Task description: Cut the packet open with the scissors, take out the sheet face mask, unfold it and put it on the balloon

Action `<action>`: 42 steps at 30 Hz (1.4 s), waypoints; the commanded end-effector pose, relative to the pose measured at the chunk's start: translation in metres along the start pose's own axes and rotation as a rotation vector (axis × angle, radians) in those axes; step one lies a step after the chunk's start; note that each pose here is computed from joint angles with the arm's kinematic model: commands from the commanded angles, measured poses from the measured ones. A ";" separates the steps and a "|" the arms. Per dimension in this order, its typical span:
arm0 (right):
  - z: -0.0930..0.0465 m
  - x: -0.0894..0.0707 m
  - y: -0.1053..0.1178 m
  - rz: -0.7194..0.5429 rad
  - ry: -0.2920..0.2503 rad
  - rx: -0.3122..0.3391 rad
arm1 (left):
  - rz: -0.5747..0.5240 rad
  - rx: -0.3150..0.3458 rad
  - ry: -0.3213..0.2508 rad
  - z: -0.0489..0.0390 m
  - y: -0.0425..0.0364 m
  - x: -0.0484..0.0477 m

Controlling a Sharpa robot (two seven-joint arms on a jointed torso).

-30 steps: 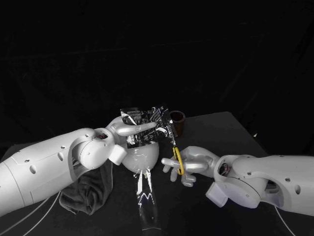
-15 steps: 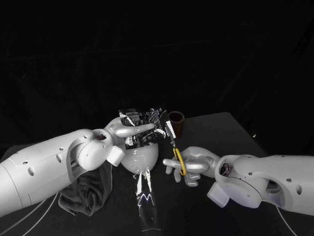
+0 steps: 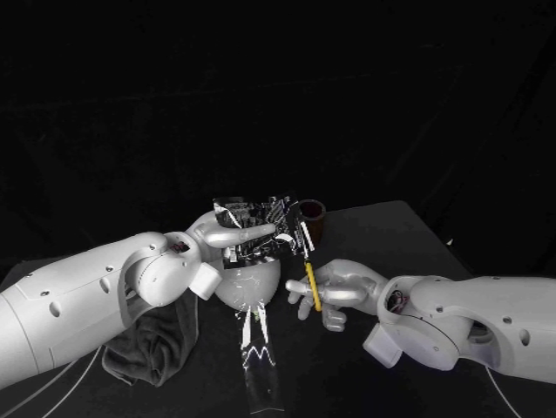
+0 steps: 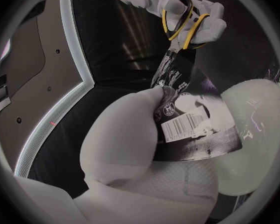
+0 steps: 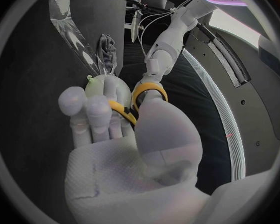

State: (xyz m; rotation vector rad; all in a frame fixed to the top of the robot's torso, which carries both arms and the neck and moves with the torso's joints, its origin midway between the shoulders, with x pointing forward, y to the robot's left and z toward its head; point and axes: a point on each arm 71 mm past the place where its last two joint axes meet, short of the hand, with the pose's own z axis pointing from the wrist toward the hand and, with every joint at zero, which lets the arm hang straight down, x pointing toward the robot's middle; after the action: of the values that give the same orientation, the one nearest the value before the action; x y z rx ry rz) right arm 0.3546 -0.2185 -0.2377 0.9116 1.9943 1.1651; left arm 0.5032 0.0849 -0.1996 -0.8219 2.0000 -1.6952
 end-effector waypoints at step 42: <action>-0.003 -0.007 0.000 -0.007 -0.018 0.000 | 0.129 -0.011 0.088 -0.0034 0.0022 -0.0005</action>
State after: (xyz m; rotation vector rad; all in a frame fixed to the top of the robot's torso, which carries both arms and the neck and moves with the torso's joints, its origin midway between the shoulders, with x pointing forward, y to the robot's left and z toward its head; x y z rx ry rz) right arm 0.3540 -0.2262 -0.2375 0.9278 2.0065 1.1417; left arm 0.5057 0.0932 -0.2012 -0.6667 2.0435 -1.6454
